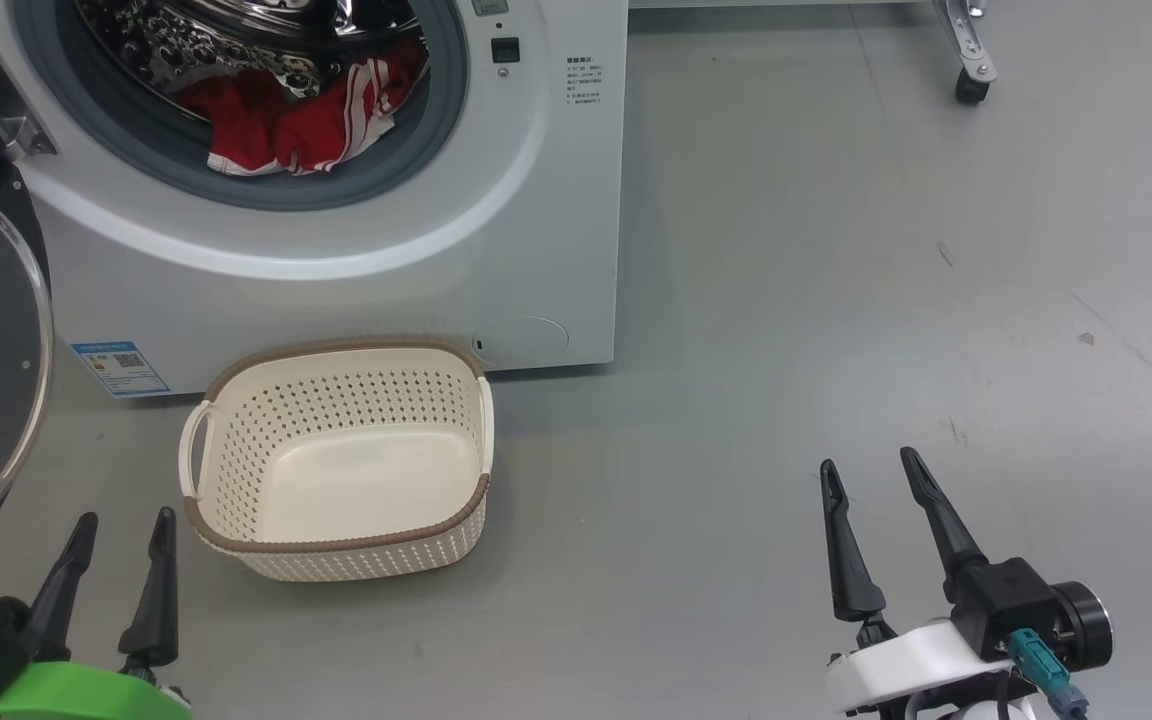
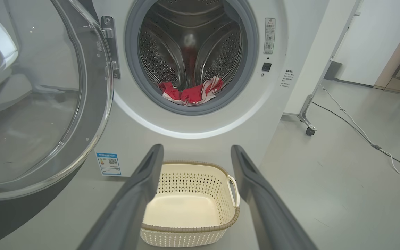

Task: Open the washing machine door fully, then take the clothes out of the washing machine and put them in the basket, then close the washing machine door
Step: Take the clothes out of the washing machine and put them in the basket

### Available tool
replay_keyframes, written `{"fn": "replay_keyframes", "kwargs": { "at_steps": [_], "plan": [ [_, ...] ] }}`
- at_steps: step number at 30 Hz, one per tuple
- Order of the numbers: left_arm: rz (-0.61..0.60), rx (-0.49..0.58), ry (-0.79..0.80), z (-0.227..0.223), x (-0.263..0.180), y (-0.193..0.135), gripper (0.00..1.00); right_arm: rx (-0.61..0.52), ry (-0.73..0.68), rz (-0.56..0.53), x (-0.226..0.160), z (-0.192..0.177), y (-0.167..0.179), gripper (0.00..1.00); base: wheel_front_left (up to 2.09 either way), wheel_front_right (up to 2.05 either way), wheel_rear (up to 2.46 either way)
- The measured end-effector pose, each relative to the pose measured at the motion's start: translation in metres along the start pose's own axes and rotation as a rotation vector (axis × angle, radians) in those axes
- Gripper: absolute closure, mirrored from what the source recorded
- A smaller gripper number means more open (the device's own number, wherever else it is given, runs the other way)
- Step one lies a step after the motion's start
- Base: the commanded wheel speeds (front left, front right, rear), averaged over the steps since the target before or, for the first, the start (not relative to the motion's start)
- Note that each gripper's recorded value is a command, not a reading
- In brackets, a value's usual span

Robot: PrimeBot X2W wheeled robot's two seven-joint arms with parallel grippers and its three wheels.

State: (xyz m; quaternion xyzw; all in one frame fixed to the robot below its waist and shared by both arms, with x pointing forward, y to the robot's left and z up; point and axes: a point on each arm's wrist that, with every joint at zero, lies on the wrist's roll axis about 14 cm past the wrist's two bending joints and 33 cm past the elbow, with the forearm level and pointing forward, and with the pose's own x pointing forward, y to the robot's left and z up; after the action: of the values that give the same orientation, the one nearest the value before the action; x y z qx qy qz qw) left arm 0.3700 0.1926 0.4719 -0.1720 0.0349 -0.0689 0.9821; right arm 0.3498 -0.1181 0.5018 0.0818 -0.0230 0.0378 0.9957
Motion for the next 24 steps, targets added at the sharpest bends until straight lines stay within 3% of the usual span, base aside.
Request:
{"fn": "replay_keyframes", "kwargs": {
  "at_steps": [24],
  "plan": [
    [-0.021,-0.023,-0.005,0.0001,0.0003,-0.0087,0.00,0.003,0.008,0.009,-0.0002,-0.0024,0.0033,0.00,0.01,-0.01,0.00]
  ]
}}
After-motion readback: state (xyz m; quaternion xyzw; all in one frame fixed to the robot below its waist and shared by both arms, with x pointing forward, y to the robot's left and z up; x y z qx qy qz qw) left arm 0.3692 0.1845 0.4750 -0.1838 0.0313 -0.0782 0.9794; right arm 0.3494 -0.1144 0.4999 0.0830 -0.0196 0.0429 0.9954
